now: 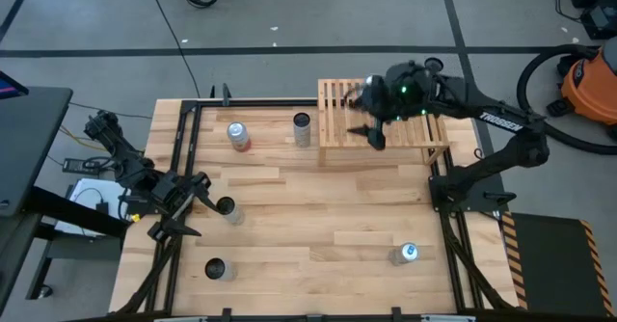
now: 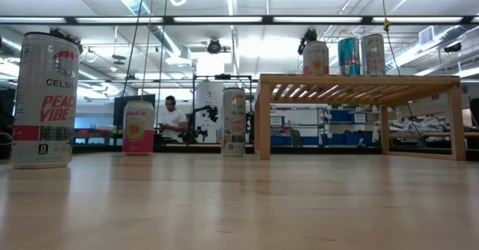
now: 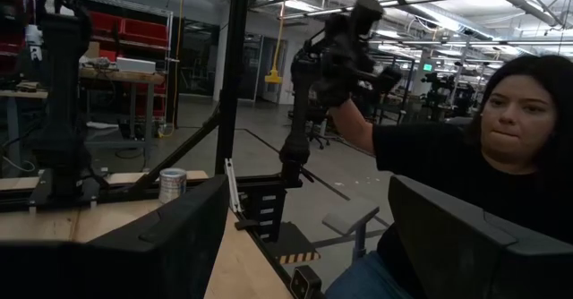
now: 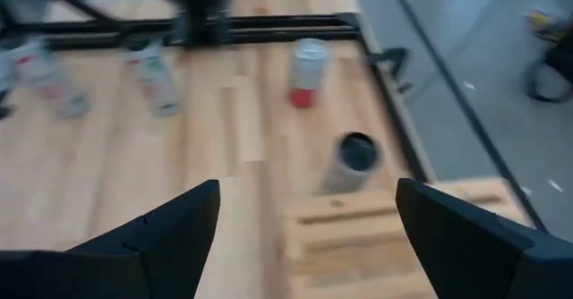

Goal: Place canned beverage on shelf
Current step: Put the top white-pink soda can on the shelf

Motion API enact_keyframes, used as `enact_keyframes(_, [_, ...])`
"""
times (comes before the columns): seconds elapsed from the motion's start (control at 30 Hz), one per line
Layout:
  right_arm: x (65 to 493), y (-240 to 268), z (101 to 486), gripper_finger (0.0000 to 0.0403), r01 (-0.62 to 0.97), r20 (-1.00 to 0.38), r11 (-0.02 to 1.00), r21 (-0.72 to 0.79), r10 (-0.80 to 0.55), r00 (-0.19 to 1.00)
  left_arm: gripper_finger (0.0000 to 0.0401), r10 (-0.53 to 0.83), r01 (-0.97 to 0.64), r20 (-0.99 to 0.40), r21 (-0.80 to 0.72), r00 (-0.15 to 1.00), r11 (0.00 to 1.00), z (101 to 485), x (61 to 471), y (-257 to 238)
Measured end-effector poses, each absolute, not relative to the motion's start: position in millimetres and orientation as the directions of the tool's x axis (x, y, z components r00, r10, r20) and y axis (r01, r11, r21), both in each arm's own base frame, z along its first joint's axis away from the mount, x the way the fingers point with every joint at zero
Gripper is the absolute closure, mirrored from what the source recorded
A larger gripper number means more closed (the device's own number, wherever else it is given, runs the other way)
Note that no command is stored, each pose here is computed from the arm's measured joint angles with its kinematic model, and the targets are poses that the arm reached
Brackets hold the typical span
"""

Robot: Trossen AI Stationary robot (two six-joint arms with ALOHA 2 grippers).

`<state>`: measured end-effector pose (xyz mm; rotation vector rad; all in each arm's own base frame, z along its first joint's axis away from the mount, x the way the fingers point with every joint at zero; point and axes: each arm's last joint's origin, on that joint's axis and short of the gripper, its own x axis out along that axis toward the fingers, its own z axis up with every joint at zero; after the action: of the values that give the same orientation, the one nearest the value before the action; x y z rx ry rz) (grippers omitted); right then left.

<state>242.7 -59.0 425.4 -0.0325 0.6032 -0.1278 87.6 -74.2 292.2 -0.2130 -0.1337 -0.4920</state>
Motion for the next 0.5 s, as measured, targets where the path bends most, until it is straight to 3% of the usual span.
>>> enact_keyframes(0.37, [262.9,16.5,417.6,0.0055,-0.184,-0.581,0.981,-0.059,0.116,0.806,0.0086,-0.453,0.481,0.178,-0.171,0.873,0.86,292.2,87.6,-74.2])
enact_keyframes(0.5, [265.5,34.1,414.5,0.0055,-0.222,-0.591,0.971,-0.083,0.131,0.796,0.0086,-0.453,0.481,0.178,-0.171,0.873,0.86,292.3,87.6,-74.2])
